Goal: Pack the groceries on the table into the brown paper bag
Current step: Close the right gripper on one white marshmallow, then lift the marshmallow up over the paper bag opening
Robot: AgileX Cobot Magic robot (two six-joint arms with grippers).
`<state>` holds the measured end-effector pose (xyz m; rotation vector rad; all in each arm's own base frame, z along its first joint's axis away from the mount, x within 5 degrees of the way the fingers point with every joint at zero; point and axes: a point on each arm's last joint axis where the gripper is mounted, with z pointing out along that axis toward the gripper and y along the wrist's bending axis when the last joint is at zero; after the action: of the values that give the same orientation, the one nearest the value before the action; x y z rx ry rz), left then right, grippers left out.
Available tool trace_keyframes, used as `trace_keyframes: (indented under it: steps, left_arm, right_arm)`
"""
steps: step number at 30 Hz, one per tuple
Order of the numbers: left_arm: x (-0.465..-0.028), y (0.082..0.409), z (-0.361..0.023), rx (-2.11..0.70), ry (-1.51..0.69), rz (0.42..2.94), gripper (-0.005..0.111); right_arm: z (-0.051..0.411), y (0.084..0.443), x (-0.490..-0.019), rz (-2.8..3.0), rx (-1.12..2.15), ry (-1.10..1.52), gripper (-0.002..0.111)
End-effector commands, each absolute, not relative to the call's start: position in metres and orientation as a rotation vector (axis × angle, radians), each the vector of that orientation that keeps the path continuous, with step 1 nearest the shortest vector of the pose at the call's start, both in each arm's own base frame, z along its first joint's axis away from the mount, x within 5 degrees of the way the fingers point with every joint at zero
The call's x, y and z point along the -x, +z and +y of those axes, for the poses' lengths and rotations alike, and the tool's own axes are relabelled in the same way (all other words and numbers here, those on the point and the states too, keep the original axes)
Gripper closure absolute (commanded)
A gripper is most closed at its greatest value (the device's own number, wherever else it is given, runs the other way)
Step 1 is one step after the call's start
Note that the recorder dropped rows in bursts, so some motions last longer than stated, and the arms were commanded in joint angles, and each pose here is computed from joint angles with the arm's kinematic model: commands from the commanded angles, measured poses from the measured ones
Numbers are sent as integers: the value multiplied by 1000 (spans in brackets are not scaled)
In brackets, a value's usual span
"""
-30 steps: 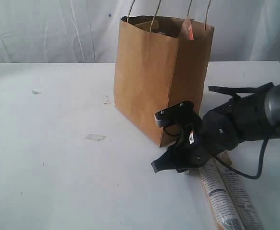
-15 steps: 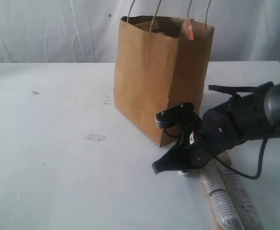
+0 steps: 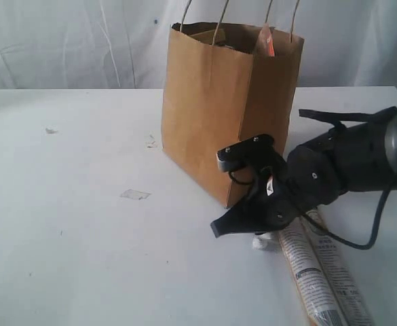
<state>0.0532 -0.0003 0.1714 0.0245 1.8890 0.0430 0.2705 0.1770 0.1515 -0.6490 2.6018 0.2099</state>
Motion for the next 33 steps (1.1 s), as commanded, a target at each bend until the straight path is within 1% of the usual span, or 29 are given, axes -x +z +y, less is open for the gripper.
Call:
trace_keyframes:
  steps: [1,4,8,13,15,18,21,22,24,27,29,33]
  left_arm:
    - [-53,170,0,-20,38,1885,107]
    - [-53,170,0,-20,38,1885,107]
    - [-53,170,0,-20,38,1885,107]
    - [-53,170,0,-20,38,1885,107]
    - [-53,170,0,-20,38,1885,107]
    - [-53,170,0,-20,38,1885,107]
    - [-53,170,0,-20,38,1885,107]
    - [-53,170,0,-20,38,1885,107]
    - [-53,170,0,-20,38,1885,107]
    - [-53,170,0,-20,38,1885,107]
    - [-53,170,0,-20,38,1885,107]
    - [-53,170,0,-20,38,1885,107]
  right_arm:
    - [190,168,-260,2552,700,253,108]
    - [202,176,-247,2520,793,268,108]
    - [217,197,-222,2444,968,286,108]
    - [219,221,-191,2432,1085,302,108]
    - [217,227,-180,2424,1081,341,108]
    - [208,241,-167,2314,921,512,108]
    - [200,256,-161,2250,778,602,108]
    - [194,265,-157,2219,711,648,108]
    - [188,278,-151,2156,681,686,108]
    - [175,312,-147,1976,604,753,108]
    - [164,337,-152,1931,497,779,108]
    - [135,380,-186,1922,321,662,108]
